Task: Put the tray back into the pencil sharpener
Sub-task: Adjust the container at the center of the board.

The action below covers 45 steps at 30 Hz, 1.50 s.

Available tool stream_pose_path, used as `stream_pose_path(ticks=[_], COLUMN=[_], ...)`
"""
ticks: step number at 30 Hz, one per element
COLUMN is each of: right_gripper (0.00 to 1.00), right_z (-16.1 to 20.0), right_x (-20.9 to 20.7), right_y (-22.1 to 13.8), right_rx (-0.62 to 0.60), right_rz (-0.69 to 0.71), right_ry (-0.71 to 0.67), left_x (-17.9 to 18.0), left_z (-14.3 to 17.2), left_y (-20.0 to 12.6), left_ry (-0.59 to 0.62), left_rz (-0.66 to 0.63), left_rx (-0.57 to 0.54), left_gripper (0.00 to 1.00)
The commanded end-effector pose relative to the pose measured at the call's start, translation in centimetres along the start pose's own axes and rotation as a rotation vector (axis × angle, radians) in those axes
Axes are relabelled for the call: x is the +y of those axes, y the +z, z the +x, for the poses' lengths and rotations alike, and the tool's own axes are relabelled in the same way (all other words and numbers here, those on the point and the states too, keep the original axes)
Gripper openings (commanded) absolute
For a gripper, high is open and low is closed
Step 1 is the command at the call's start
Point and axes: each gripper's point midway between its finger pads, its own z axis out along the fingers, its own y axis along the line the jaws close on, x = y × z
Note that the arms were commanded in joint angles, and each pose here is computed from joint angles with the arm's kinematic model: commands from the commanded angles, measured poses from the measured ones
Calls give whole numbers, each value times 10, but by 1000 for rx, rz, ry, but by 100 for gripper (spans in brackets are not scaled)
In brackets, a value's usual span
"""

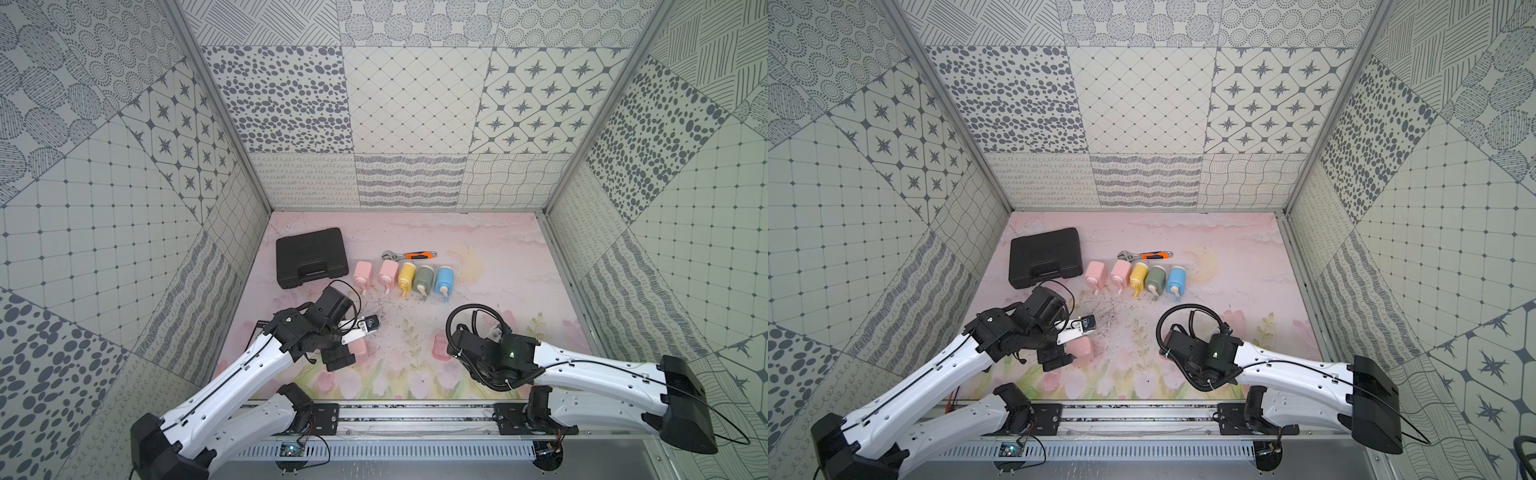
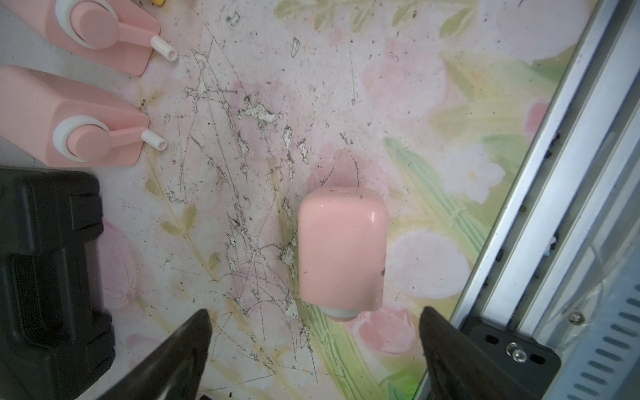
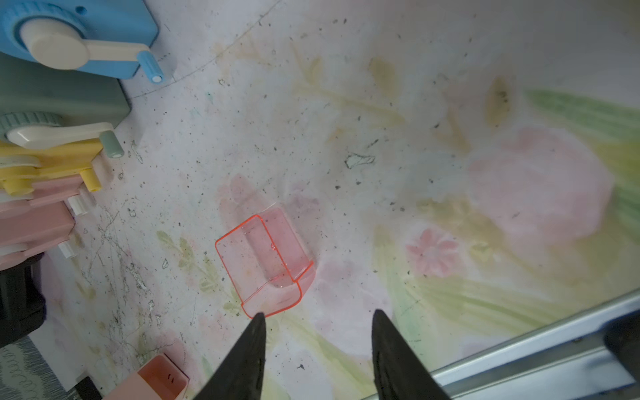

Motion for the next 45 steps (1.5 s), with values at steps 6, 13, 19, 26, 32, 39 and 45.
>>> stream_pose_path(ticks=[6,13,19,26,32,39,45], right_gripper=[51,46,32,22,13,5,0], right_z=[41,54,45,37,25,13,9], right_x=[27,18,12,2,-1,8,15], right_y=[28,49,58,62,58,48,35], right_rx=[154,170,152,145,133,134,164], right_rz=[-63,22,32,68,81,56,81], right_ry=[397,459,486,483,410,168,-105], left_x=[0,-1,2,0,-14,-17,-23], left_z=[-2,-1,1,2,12,14,12], left_y=[3,5,2,0,7,13,28], left_ry=[26,26,50,49,73,70,61], left_rz=[-13,-6,-15,3,75,94,153], left_rx=[-33,-25,-3,13,52,61,75], left_gripper=[95,95,95,95,96,99,99])
